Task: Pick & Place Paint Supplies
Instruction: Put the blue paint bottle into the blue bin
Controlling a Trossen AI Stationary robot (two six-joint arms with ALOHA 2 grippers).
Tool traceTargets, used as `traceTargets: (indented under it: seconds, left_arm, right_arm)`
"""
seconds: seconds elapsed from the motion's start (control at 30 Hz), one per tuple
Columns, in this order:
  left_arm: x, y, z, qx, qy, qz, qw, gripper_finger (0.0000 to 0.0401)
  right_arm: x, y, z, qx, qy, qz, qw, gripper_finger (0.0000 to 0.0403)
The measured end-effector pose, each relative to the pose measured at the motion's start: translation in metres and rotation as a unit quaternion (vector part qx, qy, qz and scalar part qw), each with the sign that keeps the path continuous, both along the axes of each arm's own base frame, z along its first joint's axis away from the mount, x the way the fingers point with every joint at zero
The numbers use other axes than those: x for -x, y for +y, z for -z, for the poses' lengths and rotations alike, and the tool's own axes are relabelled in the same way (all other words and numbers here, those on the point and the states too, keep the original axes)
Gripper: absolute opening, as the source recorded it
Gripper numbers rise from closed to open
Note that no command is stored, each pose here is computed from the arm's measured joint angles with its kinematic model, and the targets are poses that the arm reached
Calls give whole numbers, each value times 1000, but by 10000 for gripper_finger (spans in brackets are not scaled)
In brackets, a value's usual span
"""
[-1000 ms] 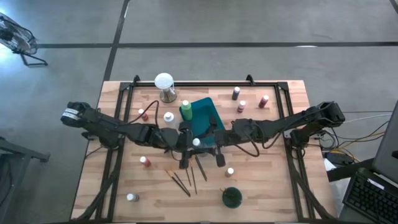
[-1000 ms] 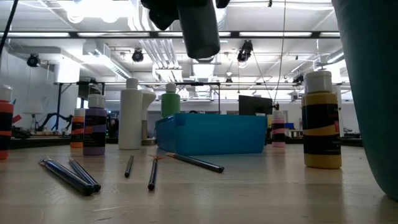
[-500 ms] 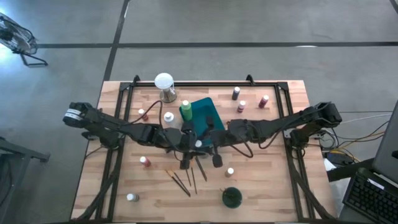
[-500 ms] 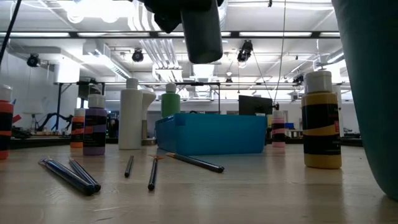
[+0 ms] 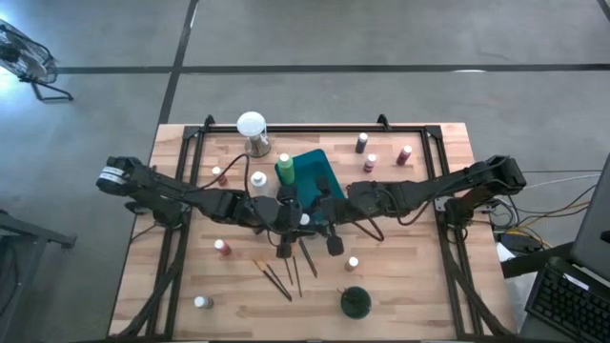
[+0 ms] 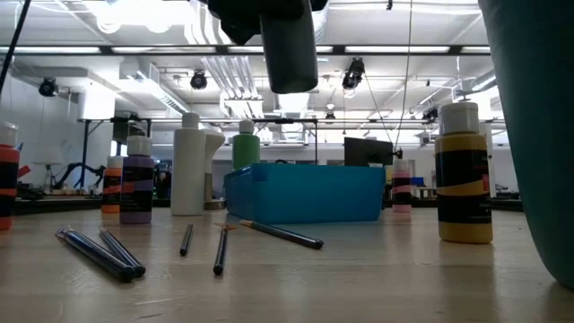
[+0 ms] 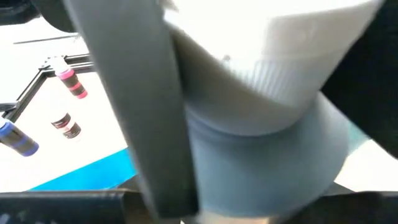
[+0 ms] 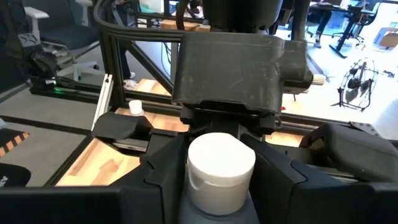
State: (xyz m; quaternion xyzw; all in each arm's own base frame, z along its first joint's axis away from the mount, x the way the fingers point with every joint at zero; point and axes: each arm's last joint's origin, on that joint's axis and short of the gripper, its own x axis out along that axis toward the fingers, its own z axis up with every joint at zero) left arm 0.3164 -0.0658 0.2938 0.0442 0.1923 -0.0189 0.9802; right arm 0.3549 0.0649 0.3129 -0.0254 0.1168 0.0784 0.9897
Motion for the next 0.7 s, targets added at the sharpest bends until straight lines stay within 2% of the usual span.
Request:
traceTargets:
  seconds: [0.17, 0.4, 0.7]
  left_arm:
    - [0, 0, 0, 1, 0, 0, 1000, 160]
    - [0, 0, 0, -2, 1, -2, 1000, 160]
    - [0, 0, 0, -5, 2, 2, 1000, 167]
  right_arm:
    - [0, 0, 0, 0, -2, 0, 1000, 163]
    - [0, 0, -1, 2, -4, 0, 1000, 113]
    - [0, -1, 0, 10, -3, 16, 1000, 112]
